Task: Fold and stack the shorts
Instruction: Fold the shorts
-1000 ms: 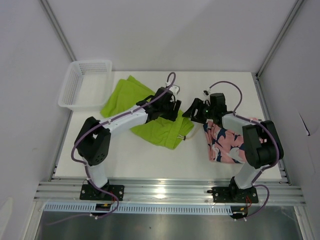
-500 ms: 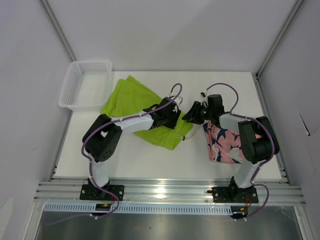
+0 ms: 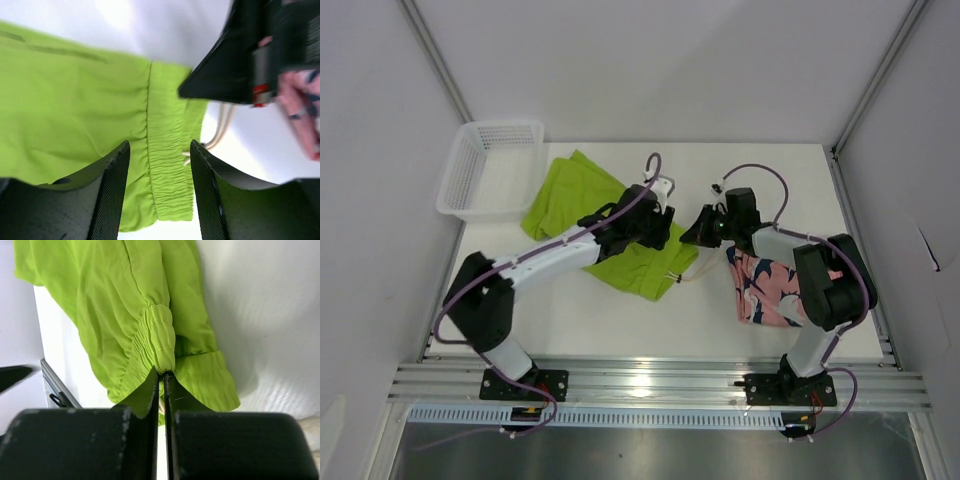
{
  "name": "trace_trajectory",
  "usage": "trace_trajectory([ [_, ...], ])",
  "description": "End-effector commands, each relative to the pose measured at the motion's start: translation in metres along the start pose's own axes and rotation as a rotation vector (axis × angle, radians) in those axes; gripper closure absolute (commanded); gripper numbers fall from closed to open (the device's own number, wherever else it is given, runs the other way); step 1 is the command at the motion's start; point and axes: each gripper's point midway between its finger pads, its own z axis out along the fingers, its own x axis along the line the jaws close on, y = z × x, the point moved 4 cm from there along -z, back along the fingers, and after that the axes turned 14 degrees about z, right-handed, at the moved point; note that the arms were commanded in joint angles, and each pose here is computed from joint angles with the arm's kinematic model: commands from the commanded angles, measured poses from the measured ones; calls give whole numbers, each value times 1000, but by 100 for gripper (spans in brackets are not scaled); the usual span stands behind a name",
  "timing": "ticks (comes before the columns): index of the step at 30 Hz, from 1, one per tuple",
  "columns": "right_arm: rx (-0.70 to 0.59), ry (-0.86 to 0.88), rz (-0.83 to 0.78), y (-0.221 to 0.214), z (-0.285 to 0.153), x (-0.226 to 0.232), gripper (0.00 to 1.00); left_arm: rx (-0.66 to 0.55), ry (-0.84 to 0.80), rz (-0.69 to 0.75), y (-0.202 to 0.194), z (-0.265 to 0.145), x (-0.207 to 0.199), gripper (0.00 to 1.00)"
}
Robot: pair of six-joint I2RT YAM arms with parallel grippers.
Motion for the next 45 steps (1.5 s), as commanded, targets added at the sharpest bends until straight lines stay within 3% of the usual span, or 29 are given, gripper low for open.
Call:
trace_trajectory([
  [1, -67, 62, -54, 5, -18, 35, 100, -122, 12, -4, 27, -43, 3, 45],
  [6, -161, 15, 1, -6, -45, 37, 100, -122, 40, 3, 26, -44, 7, 44],
  [11, -244, -55, 53, -24, -55, 18, 100, -90, 26, 7, 25, -18, 2, 45],
  [18, -254, -235, 147, -57, -39, -41, 100, -96, -22, 30, 40, 23, -9, 46],
  [24, -242, -288, 109, -70, -34, -51, 100, -84, -66, 110, 39, 47, -27, 47],
  [25, -236, -292, 97, -71, -35, -52, 97, -81, -70, 120, 38, 47, -31, 47],
  [27, -222, -279, 84, -74, -36, -50, 78, -78, -75, 132, 37, 49, -34, 46],
  [30, -218, -245, 56, -74, -42, -43, 61, -72, -90, 161, 35, 53, -37, 44],
  [32, -224, -222, 38, -74, -48, -37, 56, -68, -104, 179, 36, 56, -39, 43],
  [45, -236, -111, 67, -66, -80, -31, 59, -63, -177, 294, 39, 62, -27, 41],
])
